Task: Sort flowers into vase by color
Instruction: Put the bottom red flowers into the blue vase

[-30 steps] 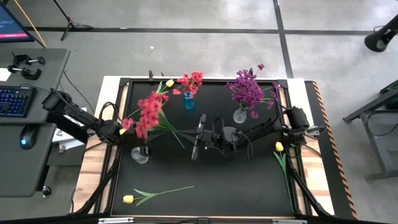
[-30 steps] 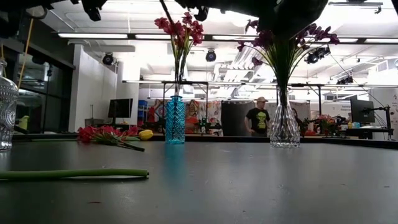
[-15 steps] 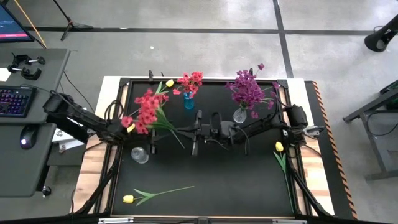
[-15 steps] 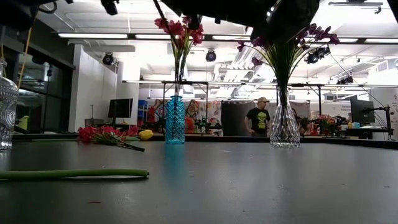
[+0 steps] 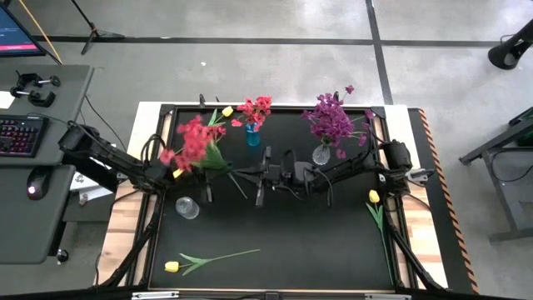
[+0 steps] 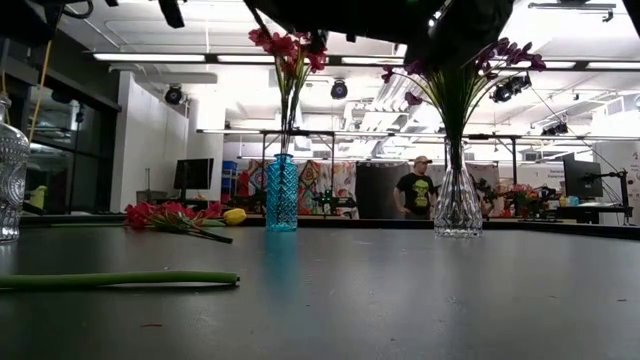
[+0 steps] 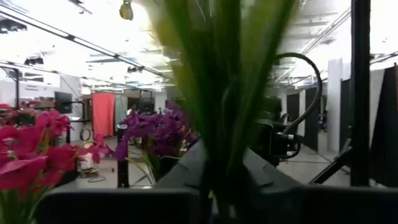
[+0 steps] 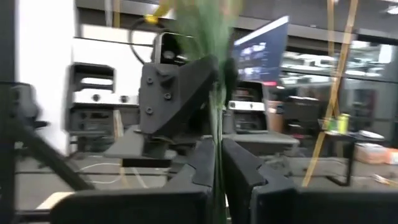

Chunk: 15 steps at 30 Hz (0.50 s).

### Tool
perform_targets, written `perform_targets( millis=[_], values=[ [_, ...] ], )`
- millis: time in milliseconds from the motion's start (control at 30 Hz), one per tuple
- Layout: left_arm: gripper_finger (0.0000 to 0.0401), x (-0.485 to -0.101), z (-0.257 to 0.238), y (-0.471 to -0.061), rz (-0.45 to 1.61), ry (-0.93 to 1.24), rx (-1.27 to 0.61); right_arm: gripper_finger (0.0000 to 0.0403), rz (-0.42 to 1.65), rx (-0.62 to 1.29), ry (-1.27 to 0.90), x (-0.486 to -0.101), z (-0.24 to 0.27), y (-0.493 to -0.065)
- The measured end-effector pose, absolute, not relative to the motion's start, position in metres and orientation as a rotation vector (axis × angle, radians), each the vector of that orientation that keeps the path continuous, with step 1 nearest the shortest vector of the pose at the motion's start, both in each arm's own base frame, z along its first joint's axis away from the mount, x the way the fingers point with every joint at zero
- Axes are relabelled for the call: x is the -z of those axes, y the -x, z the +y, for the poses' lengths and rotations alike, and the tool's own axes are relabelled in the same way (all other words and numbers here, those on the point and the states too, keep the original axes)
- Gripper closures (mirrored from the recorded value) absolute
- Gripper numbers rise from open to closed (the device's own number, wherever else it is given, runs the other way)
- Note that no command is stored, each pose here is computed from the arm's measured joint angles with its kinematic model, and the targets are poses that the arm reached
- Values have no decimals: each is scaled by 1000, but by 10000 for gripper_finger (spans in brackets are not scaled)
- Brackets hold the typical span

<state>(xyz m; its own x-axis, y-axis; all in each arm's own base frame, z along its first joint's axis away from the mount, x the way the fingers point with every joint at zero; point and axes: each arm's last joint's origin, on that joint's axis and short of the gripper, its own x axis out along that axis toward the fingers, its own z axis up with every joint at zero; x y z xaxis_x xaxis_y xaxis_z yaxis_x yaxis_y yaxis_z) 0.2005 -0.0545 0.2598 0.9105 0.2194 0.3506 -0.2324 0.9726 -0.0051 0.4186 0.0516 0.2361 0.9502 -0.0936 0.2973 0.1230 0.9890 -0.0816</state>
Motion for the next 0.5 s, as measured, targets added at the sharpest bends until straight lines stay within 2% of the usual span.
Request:
perform_targets(
  millis=[133, 233, 400, 500],
  values=[
    [390, -262, -51, -196, -321, -78, -323, 346, -296, 184, 115, -244, 53, -415],
    [395, -262, -47, -191, -251, -118, -410, 281, -280, 253, 144, -259, 57, -408],
    [398, -267, -38, -176, -158, -173, -571, 161, -129, 493, 270, -280, 70, -390],
    [399, -270, -32, -168, -118, -195, -677, 110, -36, 530, 336, -288, 83, -378]
  ],
)
